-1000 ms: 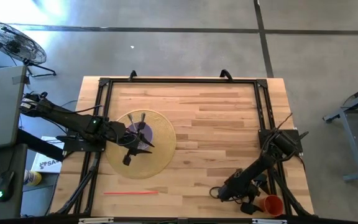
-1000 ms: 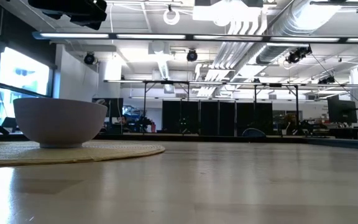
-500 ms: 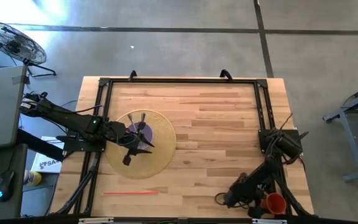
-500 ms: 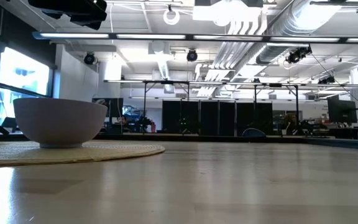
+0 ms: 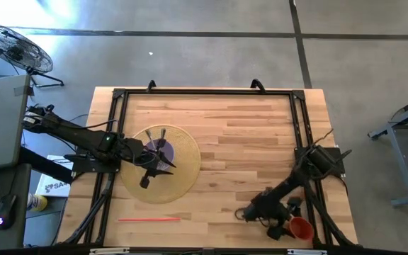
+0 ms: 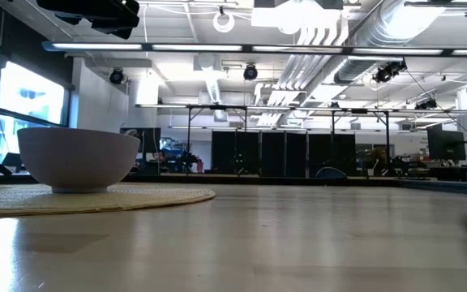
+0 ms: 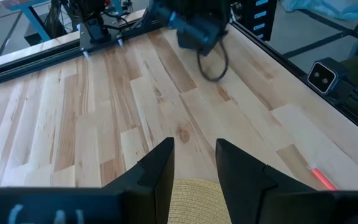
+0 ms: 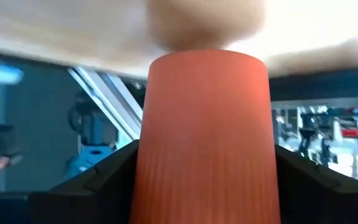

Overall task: Pick & Place Utensil
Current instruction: Put the orange cup on the brown placemat

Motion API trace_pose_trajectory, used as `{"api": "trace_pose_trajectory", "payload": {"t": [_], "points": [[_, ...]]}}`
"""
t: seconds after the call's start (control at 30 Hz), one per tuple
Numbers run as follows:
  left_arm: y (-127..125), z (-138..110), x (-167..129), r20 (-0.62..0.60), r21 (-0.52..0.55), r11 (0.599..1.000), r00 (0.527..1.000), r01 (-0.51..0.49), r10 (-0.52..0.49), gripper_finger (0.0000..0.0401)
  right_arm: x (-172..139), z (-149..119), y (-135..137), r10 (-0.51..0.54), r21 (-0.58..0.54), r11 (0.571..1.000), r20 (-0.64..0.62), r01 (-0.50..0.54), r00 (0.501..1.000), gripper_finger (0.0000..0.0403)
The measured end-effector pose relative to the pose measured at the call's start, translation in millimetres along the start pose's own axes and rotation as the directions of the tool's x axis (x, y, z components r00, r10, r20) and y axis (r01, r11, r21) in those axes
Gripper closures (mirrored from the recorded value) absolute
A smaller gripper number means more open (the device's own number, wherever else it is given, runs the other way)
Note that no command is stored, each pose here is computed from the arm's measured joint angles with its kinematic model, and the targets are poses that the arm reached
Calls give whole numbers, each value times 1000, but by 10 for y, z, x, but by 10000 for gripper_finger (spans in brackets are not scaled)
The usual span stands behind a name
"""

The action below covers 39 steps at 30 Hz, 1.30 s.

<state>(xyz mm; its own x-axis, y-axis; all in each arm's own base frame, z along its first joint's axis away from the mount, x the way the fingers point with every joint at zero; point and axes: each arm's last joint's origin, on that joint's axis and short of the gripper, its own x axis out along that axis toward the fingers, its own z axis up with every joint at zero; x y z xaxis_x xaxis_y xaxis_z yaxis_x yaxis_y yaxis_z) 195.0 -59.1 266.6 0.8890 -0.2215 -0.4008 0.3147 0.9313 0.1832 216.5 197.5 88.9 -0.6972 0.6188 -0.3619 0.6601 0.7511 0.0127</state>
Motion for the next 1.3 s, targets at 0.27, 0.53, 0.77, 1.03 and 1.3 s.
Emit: {"api": "trace_pose_trajectory", "payload": {"t": [0.27, 0.53, 0.77, 1.03, 1.3], "points": [[0, 0, 0, 0, 0, 1000, 1000, 0, 0, 286, -669, 211, -313, 92, 75, 992, 74, -98, 993, 122], [0, -3, 0, -3, 0, 1000, 1000, 0, 0, 286, -1286, 411, -789, 199, 70, 975, 135, -210, 971, 122], [-1, -7, 0, -7, 0, 1000, 1000, 1, -1, 286, -1592, 511, -1141, 273, 116, 949, 167, -294, 947, 122], [-1, -6, 0, -6, 0, 1000, 1000, 1, -1, 286, -1979, 538, -1309, 379, 38, 917, 236, -398, 895, 120], [-1, -7, 0, -7, 0, 1000, 1000, 1, -1, 286, -2271, 558, -1366, 428, 52, 881, 336, -471, 839, 107]]}}
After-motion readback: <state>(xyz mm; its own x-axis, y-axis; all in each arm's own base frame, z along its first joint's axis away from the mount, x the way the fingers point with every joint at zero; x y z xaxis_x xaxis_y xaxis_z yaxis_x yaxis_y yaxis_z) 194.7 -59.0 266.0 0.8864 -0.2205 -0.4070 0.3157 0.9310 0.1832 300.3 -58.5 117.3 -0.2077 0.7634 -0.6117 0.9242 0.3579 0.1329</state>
